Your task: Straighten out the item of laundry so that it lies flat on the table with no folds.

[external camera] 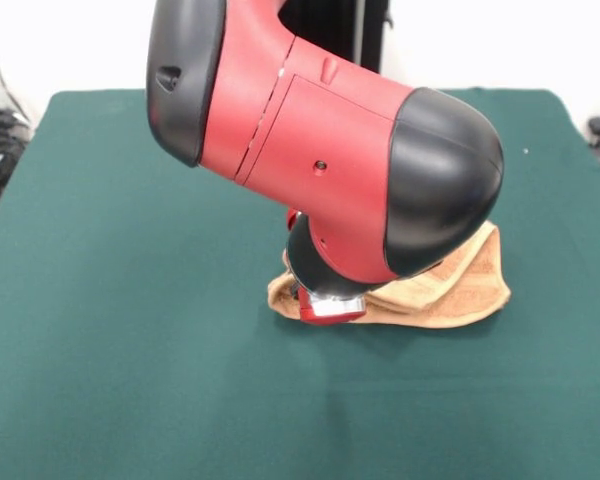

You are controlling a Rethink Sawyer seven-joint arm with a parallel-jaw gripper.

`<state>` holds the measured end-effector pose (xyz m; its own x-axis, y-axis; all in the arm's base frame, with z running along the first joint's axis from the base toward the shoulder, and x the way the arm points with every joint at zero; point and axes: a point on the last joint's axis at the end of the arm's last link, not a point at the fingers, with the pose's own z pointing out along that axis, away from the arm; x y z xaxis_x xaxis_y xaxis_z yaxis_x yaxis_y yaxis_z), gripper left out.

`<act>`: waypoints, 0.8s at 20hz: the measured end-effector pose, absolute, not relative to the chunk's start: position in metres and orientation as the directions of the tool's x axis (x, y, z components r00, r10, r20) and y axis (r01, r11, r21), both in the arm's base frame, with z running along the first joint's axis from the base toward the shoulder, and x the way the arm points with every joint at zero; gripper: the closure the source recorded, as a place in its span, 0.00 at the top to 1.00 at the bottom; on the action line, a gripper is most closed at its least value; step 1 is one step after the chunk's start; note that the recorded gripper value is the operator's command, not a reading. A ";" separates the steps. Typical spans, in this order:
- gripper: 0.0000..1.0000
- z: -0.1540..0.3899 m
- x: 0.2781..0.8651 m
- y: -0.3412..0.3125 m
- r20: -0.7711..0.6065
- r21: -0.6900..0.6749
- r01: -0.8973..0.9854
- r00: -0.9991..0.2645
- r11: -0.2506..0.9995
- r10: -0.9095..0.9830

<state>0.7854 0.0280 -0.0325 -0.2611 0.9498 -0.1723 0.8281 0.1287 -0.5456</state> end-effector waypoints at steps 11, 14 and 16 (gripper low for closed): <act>0.00 -0.022 0.788 0.031 -0.173 -0.532 0.837 -0.255 0.128 0.951; 0.00 0.002 0.789 0.033 -0.180 -0.499 0.860 -0.227 0.110 0.957; 0.00 0.015 0.789 0.032 -0.190 -0.483 0.870 -0.215 0.099 0.958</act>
